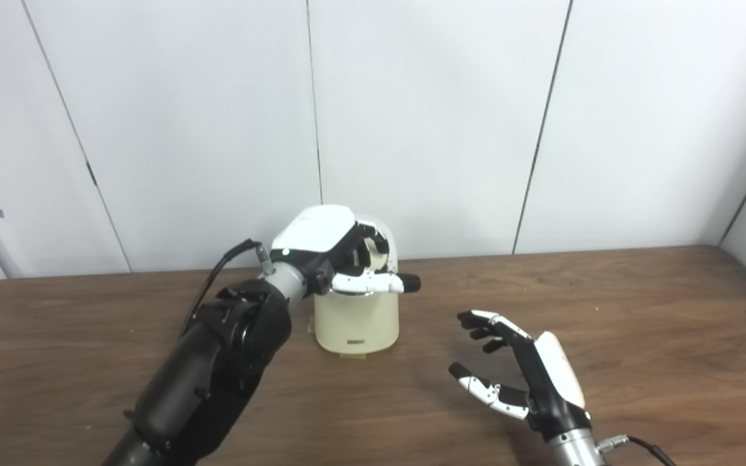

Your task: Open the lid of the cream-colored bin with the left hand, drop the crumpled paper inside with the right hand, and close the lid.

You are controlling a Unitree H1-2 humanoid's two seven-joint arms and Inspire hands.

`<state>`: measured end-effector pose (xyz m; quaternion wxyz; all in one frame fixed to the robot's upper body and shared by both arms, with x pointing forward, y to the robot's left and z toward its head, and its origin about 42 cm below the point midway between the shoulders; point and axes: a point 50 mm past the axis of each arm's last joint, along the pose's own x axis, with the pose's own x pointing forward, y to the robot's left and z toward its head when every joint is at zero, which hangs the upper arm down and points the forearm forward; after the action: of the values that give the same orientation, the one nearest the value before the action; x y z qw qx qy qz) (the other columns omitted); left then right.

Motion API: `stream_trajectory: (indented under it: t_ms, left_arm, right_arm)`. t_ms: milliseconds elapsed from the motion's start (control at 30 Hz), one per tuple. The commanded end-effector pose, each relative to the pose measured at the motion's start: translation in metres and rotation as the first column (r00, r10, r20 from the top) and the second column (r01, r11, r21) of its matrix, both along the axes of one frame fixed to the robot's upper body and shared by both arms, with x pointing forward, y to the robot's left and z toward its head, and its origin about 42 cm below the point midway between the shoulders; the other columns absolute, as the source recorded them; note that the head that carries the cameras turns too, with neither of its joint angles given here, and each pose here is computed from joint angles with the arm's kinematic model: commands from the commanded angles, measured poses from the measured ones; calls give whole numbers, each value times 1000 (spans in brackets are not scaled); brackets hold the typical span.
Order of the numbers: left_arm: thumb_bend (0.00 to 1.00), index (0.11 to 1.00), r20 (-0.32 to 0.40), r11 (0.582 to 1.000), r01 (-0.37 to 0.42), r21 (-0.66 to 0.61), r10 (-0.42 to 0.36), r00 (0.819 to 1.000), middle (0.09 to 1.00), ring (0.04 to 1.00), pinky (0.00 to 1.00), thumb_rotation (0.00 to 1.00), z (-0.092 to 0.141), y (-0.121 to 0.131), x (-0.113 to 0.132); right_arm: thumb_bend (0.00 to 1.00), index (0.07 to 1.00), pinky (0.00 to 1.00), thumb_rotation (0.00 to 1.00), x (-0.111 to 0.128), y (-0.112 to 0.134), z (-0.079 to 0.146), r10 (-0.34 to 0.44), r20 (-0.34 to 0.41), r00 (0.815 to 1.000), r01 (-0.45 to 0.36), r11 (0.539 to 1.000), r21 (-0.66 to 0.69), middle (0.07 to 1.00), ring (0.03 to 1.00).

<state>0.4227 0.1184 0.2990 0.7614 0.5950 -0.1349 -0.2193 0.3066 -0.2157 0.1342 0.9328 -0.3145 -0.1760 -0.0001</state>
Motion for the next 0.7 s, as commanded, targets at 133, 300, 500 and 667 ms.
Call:
stream_trajectory:
  t_ms: [133,300,500,667]
  left_arm:
    - [1000,722,-98,999,26,32,-23,995,684,648,537,1000,-19,0,-5]
    - [1000,725,-80,997,35,76,-28,996,709,679,590,1000,-22,0,-6]
    - [1000,741,41,974,44,224,-54,998,763,766,752,986,-42,-5,-9]
    - [1000,776,17,971,17,240,-22,1000,786,781,744,993,-53,-4,-3]
  right_arm:
    - [267,728,557,322,-7,8,-1,4,3,1000,-4,1000,18,722,676]
    - [271,730,558,327,-8,9,0,8,9,1000,-8,1000,22,723,679]
    - [275,733,547,359,-8,10,1,12,0,1000,-12,1000,17,721,671]
    - [281,734,549,364,-8,13,1,7,-7,1000,-7,1000,19,726,674]
